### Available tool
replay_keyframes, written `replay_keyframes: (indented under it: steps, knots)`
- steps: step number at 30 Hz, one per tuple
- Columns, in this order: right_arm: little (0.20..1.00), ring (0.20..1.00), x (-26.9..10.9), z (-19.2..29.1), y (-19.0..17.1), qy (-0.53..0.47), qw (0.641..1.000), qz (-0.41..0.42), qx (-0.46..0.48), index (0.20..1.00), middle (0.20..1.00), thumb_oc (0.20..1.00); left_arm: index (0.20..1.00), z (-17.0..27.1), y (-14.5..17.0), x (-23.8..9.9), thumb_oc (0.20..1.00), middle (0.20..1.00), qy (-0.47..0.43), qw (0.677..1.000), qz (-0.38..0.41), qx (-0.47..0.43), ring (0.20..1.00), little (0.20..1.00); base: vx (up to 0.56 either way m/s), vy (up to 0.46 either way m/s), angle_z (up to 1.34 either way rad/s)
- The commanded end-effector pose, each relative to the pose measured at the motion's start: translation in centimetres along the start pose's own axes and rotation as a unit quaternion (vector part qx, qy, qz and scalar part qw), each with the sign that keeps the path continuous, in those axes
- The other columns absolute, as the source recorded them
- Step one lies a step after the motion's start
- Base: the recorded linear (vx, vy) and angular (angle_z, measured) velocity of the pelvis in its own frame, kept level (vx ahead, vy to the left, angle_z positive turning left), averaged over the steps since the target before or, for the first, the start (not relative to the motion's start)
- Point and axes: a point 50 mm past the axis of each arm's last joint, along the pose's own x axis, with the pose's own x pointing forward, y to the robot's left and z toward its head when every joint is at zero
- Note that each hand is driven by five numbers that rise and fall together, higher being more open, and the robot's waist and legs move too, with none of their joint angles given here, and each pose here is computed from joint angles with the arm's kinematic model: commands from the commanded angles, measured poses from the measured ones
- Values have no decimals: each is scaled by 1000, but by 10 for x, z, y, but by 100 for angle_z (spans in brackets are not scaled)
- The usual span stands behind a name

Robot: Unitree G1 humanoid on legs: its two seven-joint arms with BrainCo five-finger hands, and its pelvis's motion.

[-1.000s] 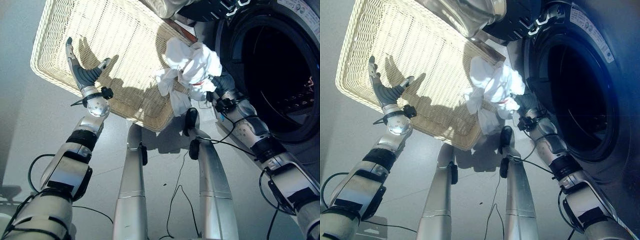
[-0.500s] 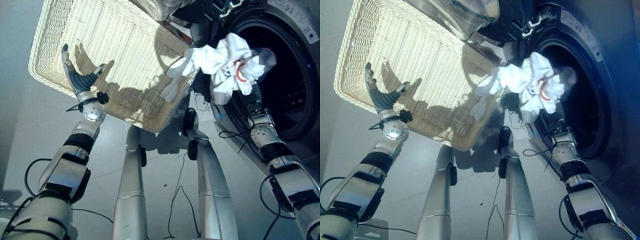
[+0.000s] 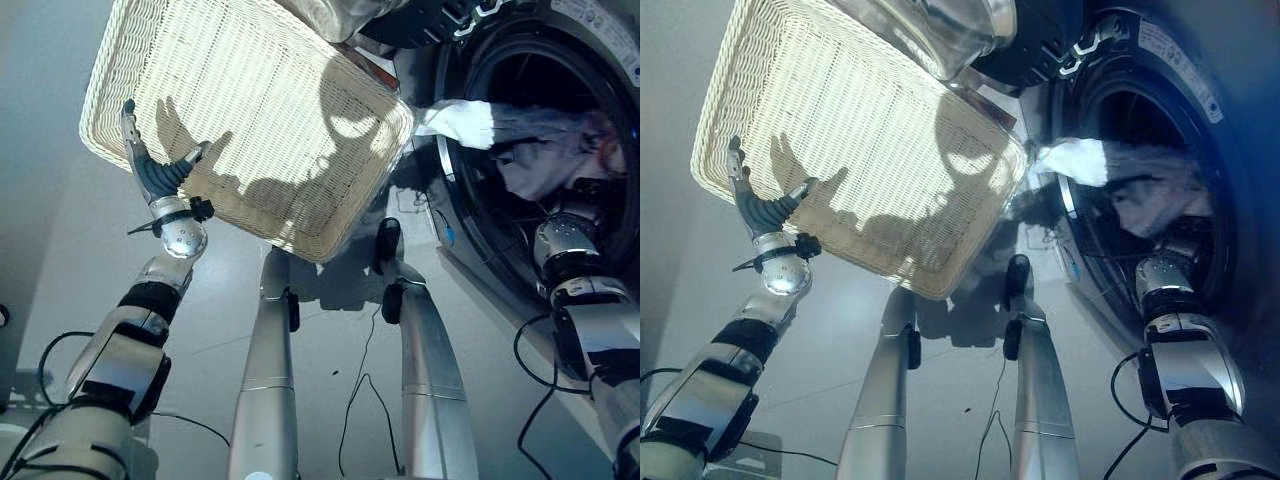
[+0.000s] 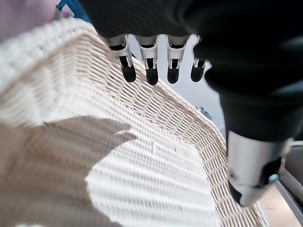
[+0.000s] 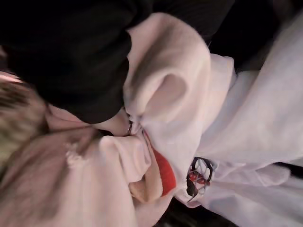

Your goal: Put the clothes into the washing machine.

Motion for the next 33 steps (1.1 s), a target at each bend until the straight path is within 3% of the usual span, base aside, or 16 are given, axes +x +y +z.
replay_keyframes:
  steps: [1, 2, 3, 4, 5, 13, 16, 18, 20, 21, 24, 33]
  knots:
    - [200, 200, -4, 184, 86, -325, 935, 85, 109, 200, 200, 200, 1000, -4, 34, 16, 1000, 1000, 8, 998, 61, -6, 1000, 1000, 0, -17, -11]
    - [200, 200, -5, 190, 85, -340, 931, 74, 113, 200, 200, 200, 1000, -3, 38, 19, 1000, 1000, 8, 998, 60, -3, 1000, 1000, 2, -35, -10]
    - [335, 335, -3, 210, 78, -362, 923, 39, 125, 335, 335, 335, 1000, -3, 46, 25, 1000, 1000, 8, 998, 59, 6, 1000, 1000, 7, -38, -9]
    - [555, 555, -1, 217, 75, -367, 922, 32, 117, 555, 555, 555, 1000, -4, 48, 27, 1000, 1000, 10, 998, 60, 8, 1000, 1000, 9, -41, -3]
    - [1000, 1000, 4, 226, 70, -369, 923, 36, 101, 1000, 1000, 1000, 1000, -2, 51, 30, 1000, 1000, 10, 998, 59, 8, 1000, 1000, 0, 0, 0]
    - [1000, 1000, 28, 205, 59, -319, 946, 22, -46, 1000, 1000, 1000, 1000, 6, 33, 34, 1000, 1000, 1, 1000, 18, 3, 1000, 1000, 31, -31, 3]
    - [1000, 1000, 25, 179, 68, -338, 925, 6, -173, 1000, 1000, 1000, 1000, 10, 19, 34, 1000, 1000, 2, 1000, 7, -6, 1000, 1000, 26, 3, 5]
    - [1000, 1000, 22, 159, 76, -371, 872, -15, -319, 1000, 1000, 1000, 1000, 13, 9, 33, 1000, 1000, 0, 1000, -1, -12, 1000, 1000, 7, -9, 5]
    - [1000, 1000, 18, 139, 86, -393, 796, -27, -460, 1000, 1000, 1000, 1000, 18, 0, 31, 1000, 1000, -3, 1000, -8, -15, 1000, 1000, 0, 0, 0]
    - [1000, 1000, 17, 136, 88, -395, 775, -28, -492, 1000, 1000, 1000, 1000, 18, -1, 31, 1000, 1000, -3, 1000, -8, -15, 1000, 1000, -12, -30, 2]
    - [1000, 1000, 11, 119, 106, -412, 661, -24, -627, 1000, 1000, 1000, 1000, 29, -7, 39, 1000, 1000, -11, 1000, -12, -23, 1000, 1000, -22, -11, 4]
    - [1000, 1000, -16, 62, 126, -428, 586, 150, -671, 1000, 1000, 1000, 1000, 34, -8, 42, 1000, 1000, -18, 999, -5, -36, 1000, 1000, -10, 5, 2]
